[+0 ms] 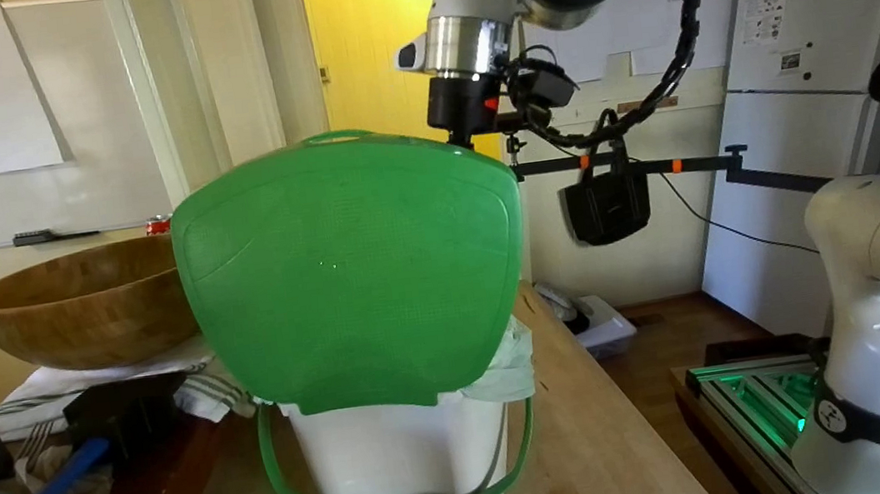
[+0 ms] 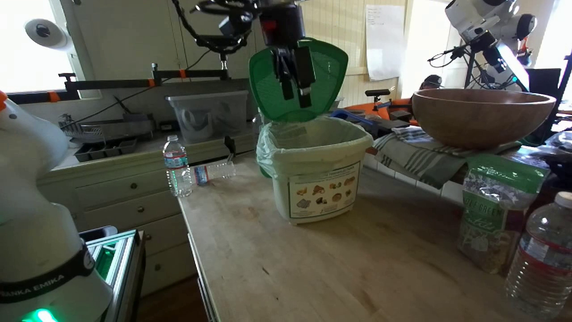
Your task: Pick up the rubbish can and close the lid
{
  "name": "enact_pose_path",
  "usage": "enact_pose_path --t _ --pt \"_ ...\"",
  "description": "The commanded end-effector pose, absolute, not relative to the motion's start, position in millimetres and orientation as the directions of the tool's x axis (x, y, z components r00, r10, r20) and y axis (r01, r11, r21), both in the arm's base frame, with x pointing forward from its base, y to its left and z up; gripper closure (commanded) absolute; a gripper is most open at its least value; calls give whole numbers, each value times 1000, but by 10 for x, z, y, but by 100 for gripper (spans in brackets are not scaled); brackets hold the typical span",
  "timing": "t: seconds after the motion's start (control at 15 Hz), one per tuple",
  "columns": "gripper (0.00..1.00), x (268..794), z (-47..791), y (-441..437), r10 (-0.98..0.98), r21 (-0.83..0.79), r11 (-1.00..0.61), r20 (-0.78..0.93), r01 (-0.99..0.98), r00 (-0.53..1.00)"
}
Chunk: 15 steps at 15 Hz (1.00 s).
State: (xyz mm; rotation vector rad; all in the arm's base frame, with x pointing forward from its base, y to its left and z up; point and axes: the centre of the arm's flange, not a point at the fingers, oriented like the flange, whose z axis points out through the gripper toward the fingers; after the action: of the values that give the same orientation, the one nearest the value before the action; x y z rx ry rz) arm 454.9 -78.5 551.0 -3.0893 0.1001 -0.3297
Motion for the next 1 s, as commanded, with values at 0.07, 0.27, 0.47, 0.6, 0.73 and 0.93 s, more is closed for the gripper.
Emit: enact_pose_path --t 0.07,0.27,0.47,0.6,0.73,0.93 --pt "0 4150 6044 -558 -95 15 -995 234 -102 968" --pt "0 4053 6305 -364 -151 -1 -988 289 -157 945" --pt "0 3992 6532 -169 -180 -24 -983 362 -184 915" --pt "0 3959 6651 -7 -151 -29 -988 411 -153 899" --pt "0 4021 6715 115 -108 -24 -994 442 -109 891" --pt "0 4196 6692 202 -68 -26 -998 467 -62 882"
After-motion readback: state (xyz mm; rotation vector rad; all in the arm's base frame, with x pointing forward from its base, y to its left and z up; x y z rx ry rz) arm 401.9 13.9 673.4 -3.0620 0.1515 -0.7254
